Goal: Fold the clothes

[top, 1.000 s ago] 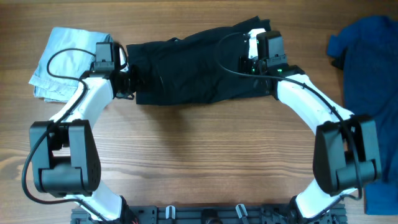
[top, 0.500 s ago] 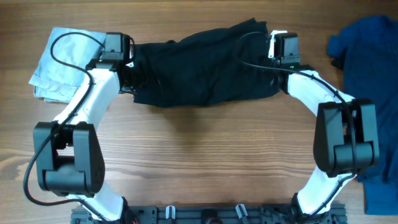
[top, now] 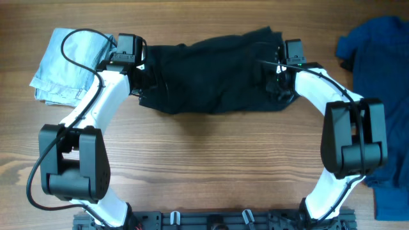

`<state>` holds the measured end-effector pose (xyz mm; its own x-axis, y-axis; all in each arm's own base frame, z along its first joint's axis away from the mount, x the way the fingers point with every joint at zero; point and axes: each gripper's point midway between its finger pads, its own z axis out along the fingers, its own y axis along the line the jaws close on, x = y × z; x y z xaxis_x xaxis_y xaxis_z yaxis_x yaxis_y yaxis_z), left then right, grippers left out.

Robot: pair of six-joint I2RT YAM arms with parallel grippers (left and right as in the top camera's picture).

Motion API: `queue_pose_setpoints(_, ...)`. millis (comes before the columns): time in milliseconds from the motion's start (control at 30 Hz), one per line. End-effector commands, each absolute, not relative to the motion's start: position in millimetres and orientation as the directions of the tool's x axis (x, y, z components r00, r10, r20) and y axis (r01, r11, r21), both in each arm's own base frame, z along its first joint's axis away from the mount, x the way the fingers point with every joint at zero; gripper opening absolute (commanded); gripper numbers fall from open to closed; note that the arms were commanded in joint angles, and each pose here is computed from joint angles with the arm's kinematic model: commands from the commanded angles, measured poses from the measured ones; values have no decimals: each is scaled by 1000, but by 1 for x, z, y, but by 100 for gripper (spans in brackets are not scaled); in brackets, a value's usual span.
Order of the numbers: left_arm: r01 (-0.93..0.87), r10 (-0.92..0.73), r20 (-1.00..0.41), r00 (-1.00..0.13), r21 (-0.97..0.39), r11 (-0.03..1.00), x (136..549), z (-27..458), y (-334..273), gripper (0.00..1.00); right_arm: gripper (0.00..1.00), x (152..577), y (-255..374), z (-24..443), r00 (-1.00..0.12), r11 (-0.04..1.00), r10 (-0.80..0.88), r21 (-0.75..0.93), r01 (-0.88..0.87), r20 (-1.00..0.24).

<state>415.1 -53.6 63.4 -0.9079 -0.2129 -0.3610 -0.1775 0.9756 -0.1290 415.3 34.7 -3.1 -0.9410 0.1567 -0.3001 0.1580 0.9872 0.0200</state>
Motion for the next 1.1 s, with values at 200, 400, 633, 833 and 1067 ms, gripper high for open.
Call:
queue_pose_setpoints(200,-55,-91,-418,-904,-96,994,423,85,-64,4,4,358,18,-27,-961,960,264,-70,270,-85)
queue_pose_setpoints(400,26,-8,-425,-905,-72,997,426,110,-79,4,4,404,38,50,-949,979,201,67,191,-244)
queue_pose_setpoints(633,50,19,-438,-899,-59,997,428,125,-91,4,5,416,112,116,-931,882,170,472,-2,-321)
queue_pose_setpoints(833,51,24,-454,-891,-48,998,432,131,-90,4,4,408,157,91,-960,832,130,554,-32,-250)
queue_pose_setpoints(1067,44,22,-468,-883,-36,998,437,152,-88,4,4,386,215,39,-990,835,64,550,-17,-128)
